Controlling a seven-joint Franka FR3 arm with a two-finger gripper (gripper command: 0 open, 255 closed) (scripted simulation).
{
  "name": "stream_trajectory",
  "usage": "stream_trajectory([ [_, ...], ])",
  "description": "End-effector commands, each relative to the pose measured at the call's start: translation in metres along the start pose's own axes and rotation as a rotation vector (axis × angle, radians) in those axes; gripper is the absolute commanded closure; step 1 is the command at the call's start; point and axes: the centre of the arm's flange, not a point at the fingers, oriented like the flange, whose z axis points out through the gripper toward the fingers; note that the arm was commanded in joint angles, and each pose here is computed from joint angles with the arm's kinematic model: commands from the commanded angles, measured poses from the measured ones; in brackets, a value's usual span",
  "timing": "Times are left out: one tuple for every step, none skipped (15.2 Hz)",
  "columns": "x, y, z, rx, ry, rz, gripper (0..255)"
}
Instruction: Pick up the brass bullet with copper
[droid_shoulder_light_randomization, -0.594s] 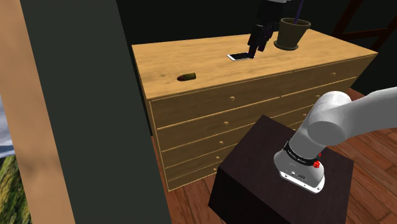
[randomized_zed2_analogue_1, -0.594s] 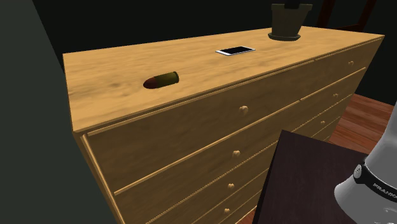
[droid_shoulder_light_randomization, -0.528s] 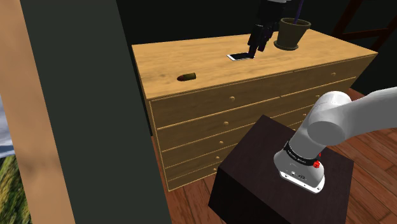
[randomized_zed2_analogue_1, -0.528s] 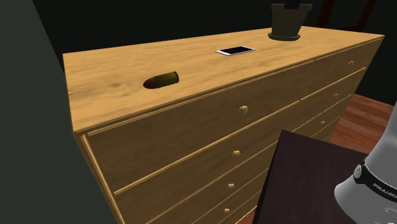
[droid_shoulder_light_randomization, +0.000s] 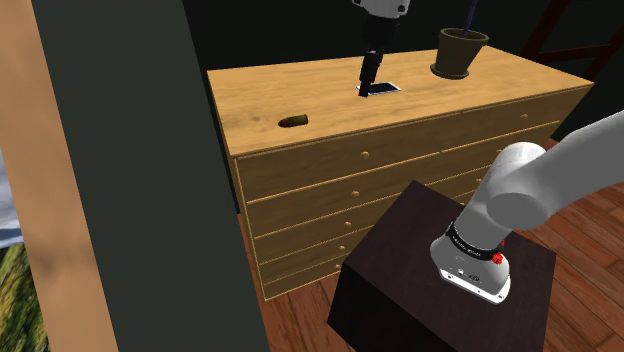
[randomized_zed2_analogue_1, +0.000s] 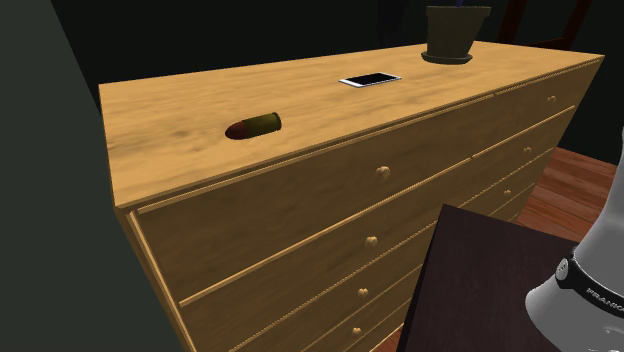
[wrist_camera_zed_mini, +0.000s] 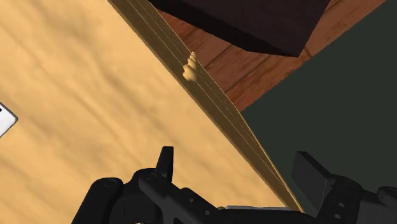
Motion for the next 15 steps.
stream_trajectory([
  [0.027, 0.002, 0.01, -0.008, -0.005, -0.098, 0],
  [0.04, 0.001, 0.015, -0.011, -0.008, -0.144, 0],
  [0.052, 0.0, 0.021, -0.015, -0.011, -0.191, 0],
  [0.065, -0.001, 0.026, -0.019, -0.014, -0.237, 0],
  [0.077, -0.003, 0.031, -0.022, -0.017, -0.283, 0],
  [0.089, -0.006, 0.037, -0.026, -0.02, -0.33, 0],
  [0.101, -0.009, 0.042, -0.029, -0.023, -0.376, 0],
  [0.113, -0.013, 0.048, -0.033, -0.026, -0.423, 0],
  [0.125, -0.017, 0.053, -0.037, -0.028, -0.469, 0],
  [0.136, -0.021, 0.059, -0.04, -0.031, -0.515, 0],
  [0.147, -0.027, 0.065, -0.044, -0.034, -0.562, 0],
  [0.158, -0.032, 0.07, -0.048, -0.037, -0.608, 0],
  [0.169, -0.038, 0.076, -0.051, -0.04, -0.654, 0],
  [0.179, -0.045, 0.082, -0.055, -0.043, -0.701, 0],
  [0.188, -0.052, 0.087, -0.058, -0.045, -0.744, 0],
])
